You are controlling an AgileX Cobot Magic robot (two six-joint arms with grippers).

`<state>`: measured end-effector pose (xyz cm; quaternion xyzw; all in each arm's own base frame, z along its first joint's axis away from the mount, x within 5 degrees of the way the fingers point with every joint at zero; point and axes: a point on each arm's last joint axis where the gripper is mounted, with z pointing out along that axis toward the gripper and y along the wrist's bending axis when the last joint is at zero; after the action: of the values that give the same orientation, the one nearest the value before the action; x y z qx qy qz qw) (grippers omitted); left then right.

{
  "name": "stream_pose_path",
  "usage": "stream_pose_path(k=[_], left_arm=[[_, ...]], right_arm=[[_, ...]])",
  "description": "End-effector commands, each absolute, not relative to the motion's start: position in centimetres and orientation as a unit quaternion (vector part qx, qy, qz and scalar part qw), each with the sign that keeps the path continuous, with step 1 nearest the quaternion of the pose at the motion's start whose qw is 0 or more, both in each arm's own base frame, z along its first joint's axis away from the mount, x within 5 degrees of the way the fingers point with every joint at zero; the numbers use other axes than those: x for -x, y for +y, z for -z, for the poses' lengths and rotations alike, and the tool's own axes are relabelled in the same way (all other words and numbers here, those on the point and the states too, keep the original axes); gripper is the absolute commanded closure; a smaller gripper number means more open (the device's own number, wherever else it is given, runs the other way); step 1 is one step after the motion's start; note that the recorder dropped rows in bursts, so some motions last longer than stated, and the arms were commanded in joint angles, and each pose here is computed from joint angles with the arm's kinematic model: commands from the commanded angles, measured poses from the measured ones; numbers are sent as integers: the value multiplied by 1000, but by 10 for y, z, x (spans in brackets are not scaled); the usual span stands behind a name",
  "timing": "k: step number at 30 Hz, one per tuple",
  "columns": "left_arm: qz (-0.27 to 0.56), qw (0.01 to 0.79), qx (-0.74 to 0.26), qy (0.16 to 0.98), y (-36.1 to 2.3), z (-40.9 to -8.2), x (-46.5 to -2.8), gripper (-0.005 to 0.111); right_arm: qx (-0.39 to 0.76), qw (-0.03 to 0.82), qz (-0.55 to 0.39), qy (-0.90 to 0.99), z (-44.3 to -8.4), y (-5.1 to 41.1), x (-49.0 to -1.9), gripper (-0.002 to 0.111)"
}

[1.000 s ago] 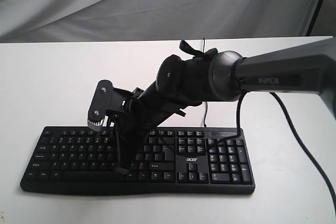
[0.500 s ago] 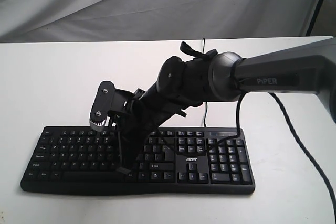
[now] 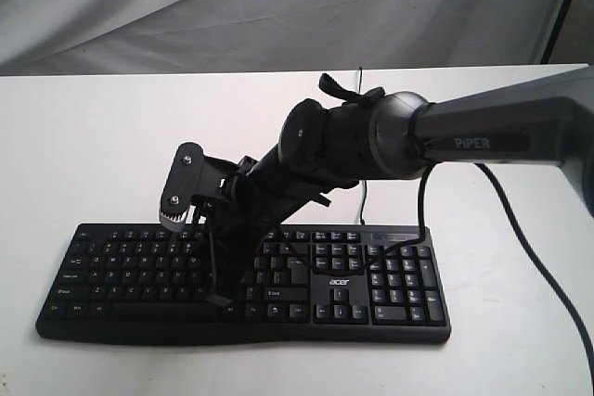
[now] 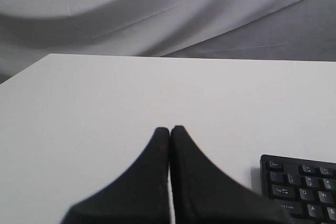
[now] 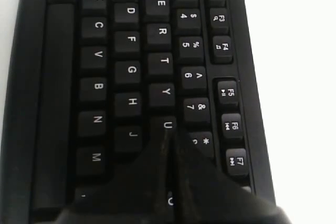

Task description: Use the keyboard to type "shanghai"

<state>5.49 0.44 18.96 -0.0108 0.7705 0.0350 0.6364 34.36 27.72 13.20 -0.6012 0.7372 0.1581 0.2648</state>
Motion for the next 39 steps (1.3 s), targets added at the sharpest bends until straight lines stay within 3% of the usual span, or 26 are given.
stream_pose_path(k=[1,39], left_arm=[[-35,640,12,767,4,-189,-55,106],[-35,640,12,767,4,-189,-55,106]], right_arm=[[602,266,-154,737,-131,275,-345,108],[610,259,-153,734,-123,275,-345,108]])
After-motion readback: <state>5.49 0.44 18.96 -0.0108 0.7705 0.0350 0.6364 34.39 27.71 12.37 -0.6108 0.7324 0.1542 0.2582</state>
